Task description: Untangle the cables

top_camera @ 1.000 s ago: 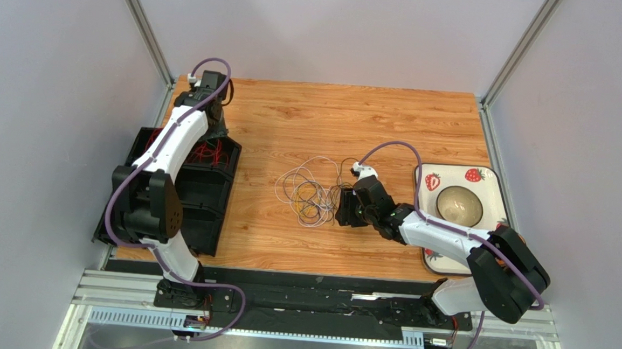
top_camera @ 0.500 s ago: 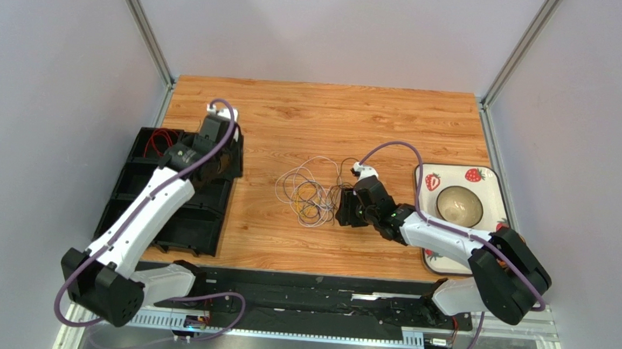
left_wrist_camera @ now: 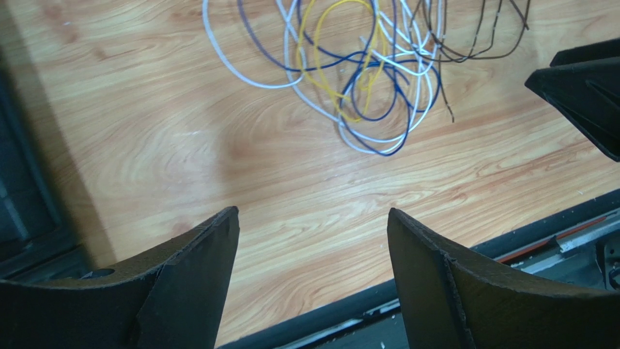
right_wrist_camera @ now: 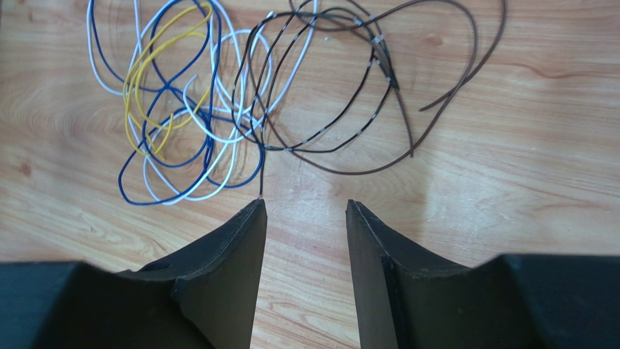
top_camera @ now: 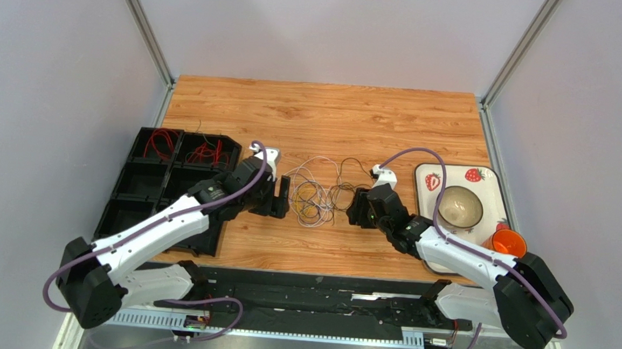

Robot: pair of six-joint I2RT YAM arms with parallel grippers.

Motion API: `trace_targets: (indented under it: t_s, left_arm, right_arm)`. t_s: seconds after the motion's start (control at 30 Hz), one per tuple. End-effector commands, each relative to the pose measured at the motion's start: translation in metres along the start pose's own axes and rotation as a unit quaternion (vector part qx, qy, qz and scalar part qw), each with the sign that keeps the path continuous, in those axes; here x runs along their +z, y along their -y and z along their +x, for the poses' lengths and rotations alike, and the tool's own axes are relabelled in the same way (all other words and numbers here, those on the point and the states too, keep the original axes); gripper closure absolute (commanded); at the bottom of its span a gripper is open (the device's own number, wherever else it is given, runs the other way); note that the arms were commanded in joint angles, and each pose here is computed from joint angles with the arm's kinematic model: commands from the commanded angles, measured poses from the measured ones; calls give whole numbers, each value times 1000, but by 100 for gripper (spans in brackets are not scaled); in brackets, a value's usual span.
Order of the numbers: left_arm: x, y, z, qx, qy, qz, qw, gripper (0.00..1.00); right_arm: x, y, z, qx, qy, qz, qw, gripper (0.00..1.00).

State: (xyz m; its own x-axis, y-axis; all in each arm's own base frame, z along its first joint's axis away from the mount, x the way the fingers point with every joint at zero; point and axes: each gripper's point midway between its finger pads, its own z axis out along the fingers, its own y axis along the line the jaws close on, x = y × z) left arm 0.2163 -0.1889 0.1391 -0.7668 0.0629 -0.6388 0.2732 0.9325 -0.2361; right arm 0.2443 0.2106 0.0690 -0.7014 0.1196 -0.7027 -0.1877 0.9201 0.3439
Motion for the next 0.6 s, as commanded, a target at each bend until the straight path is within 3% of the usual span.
trace_targets:
  t_s: [0.0,0.1,0.23,0.33,0.57]
  left_arm:
    - [25,33,-22,-4,49,27,998,17]
    - [43,45,-24,15,47,26,998,18]
    - [61,51,-26,19,34,20,999,28]
    - [75,61,-25,32,22,32,999,30]
    - [96,90,-29,83,27,57,995,37]
  right_arm:
    - [-1,4,-18,28,40,25,999,52]
    - [1,6,-16,26,34,33,999,51]
    - [4,6,-15,23,23,41,999,49]
    - [6,6,-14,20,21,40,999,31]
    - [5,11,-16,30,27,54,998,29]
